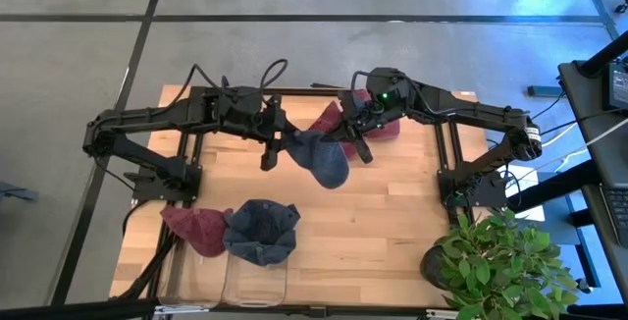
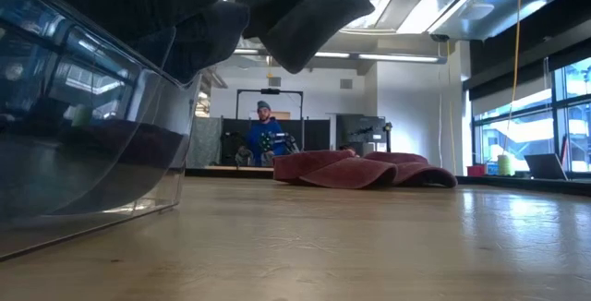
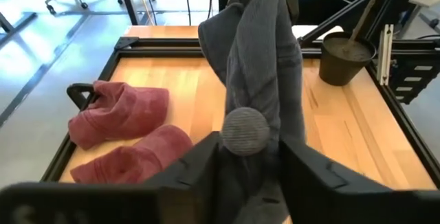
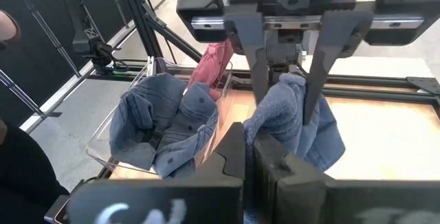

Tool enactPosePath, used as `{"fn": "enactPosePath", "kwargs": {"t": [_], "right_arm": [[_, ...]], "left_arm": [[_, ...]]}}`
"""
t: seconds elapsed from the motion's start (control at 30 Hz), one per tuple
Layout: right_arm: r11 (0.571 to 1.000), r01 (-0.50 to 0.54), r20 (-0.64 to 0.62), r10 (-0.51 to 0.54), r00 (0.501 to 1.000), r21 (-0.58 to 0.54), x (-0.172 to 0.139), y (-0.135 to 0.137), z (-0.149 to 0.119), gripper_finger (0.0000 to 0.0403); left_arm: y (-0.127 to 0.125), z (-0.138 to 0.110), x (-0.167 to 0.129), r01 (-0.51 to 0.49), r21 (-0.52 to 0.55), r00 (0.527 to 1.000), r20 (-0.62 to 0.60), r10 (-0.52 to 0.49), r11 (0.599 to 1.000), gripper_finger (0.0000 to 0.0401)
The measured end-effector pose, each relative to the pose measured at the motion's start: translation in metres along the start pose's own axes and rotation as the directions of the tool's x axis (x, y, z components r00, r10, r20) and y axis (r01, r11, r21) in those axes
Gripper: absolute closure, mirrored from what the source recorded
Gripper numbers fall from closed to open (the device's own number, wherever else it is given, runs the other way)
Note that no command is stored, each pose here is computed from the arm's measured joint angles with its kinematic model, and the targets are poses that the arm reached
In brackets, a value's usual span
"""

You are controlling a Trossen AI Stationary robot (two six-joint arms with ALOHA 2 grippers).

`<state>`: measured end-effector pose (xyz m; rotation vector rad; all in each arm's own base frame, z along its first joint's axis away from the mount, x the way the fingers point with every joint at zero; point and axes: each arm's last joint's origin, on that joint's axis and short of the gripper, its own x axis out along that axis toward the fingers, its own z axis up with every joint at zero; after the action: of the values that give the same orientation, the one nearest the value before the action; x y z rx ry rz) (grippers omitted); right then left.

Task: Pick & Place hat
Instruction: Put the blue cap into the right transparent bin

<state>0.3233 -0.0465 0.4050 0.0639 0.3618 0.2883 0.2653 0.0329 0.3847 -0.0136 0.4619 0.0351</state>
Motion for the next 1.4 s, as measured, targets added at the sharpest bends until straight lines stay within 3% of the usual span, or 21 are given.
{"fn": "enactPosePath", "kwargs": {"t": [0.23,0.5,0.67,0.87,1.07,1.23,1.4], "right_arm": [[1.0,0.0,0.002,0.0,1.0,-0.001,0.0,0.0,0.0,0.0397],[0.998,-0.003,0.001,0.003,1.0,-0.066,0.001,0.002,0.0,0.0367],[0.998,-0.007,-0.008,0.006,1.0,-0.068,-0.001,0.005,0.0,0.0308],[0.973,0.231,-0.054,-0.231,0.971,-0.011,-0.026,0.009,0.001,0.0228],[0.875,0.482,-0.191,-0.467,0.864,0.04,-0.042,0.008,-0.009,0.0199],[0.823,0.561,-0.343,-0.504,0.793,0.086,-0.042,0.007,-0.024,0.0197],[0.783,0.595,-0.409,-0.49,0.77,0.183,-0.043,0.008,-0.031,0.0196]], "left_arm": [[0.0,0.001,-0.001,-0.002,0.014,1.0,0.007,0.002,1.0,0.0387],[0.0,0.0,-0.002,0.0,0.0,1.0,0.001,0.0,1.0,0.0396],[-0.001,0.006,-0.011,0.001,-0.009,1.0,-0.017,-0.001,1.0,0.0397],[-0.005,0.022,-0.036,0.018,-0.107,0.998,-0.055,-0.024,0.994,0.0398],[-0.024,0.043,-0.063,0.114,-0.268,0.992,-0.026,-0.126,0.957,0.0398],[-0.055,0.061,-0.087,0.291,-0.315,0.955,0.047,-0.291,0.903,0.0398],[-0.094,0.065,-0.105,0.403,-0.321,0.912,0.064,-0.404,0.857,0.0399]]}}
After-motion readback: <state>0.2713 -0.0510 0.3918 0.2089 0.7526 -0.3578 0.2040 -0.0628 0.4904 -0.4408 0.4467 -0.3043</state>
